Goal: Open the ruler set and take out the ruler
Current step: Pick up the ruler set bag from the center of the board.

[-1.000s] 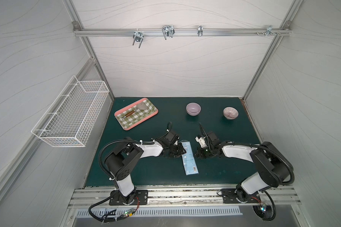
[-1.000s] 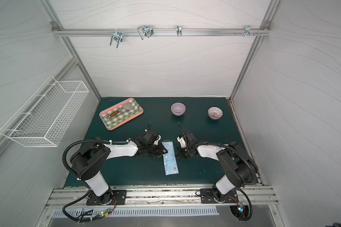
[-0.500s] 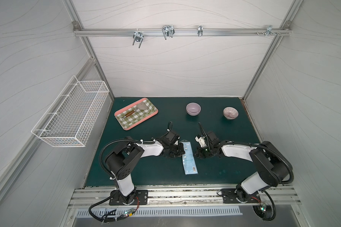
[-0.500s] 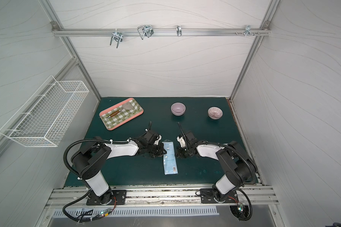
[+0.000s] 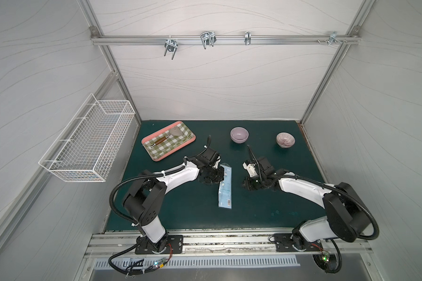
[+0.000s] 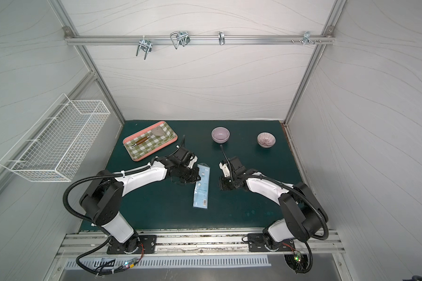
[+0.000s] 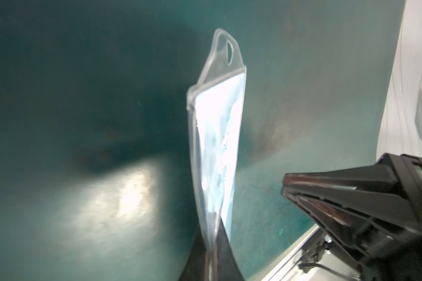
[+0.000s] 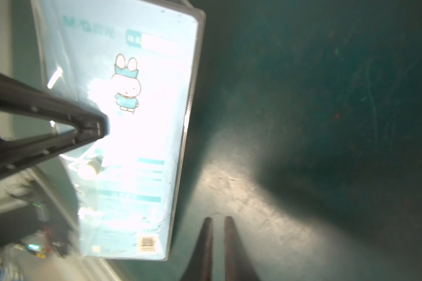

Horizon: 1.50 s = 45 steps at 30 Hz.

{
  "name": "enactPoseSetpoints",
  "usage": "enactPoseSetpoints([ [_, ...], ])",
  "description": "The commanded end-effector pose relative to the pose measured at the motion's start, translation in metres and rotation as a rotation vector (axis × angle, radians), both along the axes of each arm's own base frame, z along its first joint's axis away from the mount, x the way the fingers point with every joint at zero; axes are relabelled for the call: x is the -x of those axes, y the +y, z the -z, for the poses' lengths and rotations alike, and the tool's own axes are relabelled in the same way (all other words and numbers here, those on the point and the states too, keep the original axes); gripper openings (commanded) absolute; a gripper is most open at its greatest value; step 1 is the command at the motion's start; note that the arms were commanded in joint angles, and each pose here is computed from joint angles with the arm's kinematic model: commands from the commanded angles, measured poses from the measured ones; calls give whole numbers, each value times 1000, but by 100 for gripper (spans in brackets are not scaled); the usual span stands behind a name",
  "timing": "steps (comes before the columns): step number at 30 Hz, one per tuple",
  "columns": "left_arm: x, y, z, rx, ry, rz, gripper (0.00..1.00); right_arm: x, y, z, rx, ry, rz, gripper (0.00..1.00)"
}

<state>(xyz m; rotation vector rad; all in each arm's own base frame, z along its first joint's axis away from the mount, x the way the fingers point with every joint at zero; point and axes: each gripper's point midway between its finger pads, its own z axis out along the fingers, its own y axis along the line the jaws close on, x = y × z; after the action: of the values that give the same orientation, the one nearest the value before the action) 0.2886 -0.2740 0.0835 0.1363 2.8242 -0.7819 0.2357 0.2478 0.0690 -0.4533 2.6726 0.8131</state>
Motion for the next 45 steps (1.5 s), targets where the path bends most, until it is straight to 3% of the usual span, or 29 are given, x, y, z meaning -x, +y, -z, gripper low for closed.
enactPoseSetpoints([
  [1,-6,13,-32,-61,-93,99,0,1,2,-16,-19,-36,-44,30],
  [8,-22,15,-72,3,-216,162,0,-12,18,-53,-190,-114,-118,57],
  [18,-33,1,-126,225,-327,222,0,-34,42,-113,-435,-250,-231,70],
  [28,-25,-17,-163,393,-384,278,0,-49,65,-130,-563,-267,-285,67],
  [45,-24,-15,-152,383,-362,278,0,-51,68,-159,-624,-353,-302,38],
])
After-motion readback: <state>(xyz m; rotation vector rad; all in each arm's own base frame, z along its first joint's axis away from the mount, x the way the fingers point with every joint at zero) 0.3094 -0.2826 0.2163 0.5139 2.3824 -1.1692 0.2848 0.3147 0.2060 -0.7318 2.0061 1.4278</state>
